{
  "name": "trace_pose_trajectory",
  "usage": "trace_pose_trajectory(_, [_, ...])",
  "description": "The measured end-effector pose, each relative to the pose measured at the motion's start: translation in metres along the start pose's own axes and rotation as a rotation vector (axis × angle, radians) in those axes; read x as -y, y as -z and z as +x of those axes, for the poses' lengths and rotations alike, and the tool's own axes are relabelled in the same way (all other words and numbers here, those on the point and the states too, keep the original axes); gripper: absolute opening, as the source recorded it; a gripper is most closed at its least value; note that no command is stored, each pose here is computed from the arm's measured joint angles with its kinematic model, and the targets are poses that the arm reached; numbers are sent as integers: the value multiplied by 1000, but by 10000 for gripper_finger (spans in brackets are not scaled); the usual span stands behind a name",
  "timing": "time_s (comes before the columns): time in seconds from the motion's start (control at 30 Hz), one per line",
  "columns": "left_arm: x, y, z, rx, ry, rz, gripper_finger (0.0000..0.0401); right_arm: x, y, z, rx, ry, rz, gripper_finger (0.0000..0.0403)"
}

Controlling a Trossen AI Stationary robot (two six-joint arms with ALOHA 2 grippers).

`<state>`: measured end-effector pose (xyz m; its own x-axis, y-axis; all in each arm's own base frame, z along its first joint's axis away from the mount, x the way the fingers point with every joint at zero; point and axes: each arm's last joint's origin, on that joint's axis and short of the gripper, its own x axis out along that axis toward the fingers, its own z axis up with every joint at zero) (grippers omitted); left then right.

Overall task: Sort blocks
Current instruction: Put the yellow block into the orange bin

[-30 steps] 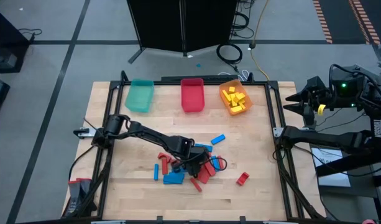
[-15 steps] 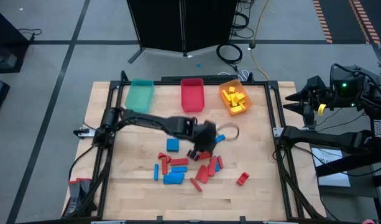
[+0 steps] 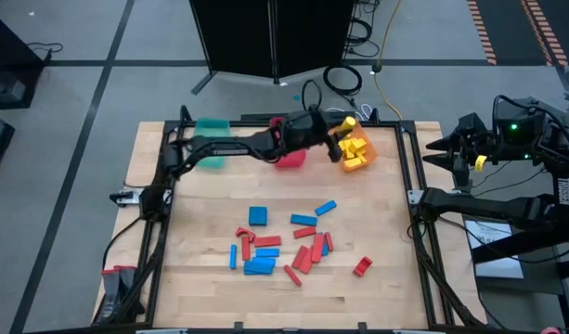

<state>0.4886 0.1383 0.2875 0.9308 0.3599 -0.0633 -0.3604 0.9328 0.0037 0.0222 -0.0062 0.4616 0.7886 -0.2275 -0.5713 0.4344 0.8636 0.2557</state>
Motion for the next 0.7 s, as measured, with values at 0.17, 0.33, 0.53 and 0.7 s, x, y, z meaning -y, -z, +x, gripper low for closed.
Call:
trace_pose_trajectory(0.17, [-18,33,22,83,-43,-80,132,0,-2,0,18,-2,-13,196])
trace_pose_trajectory(0.33, [-14,64,42,24,-69,-134,132,0,-2,0,19,-1,-13,196])
trace_pose_trajectory(0.53, [-11,81,62,-58,-151,-188,132,0,-2,0,20,-1,-8,196])
trace_pose_trajectory(0.7, [-12,92,74,-169,-185,-240,132,0,-2,0,20,-1,14,196])
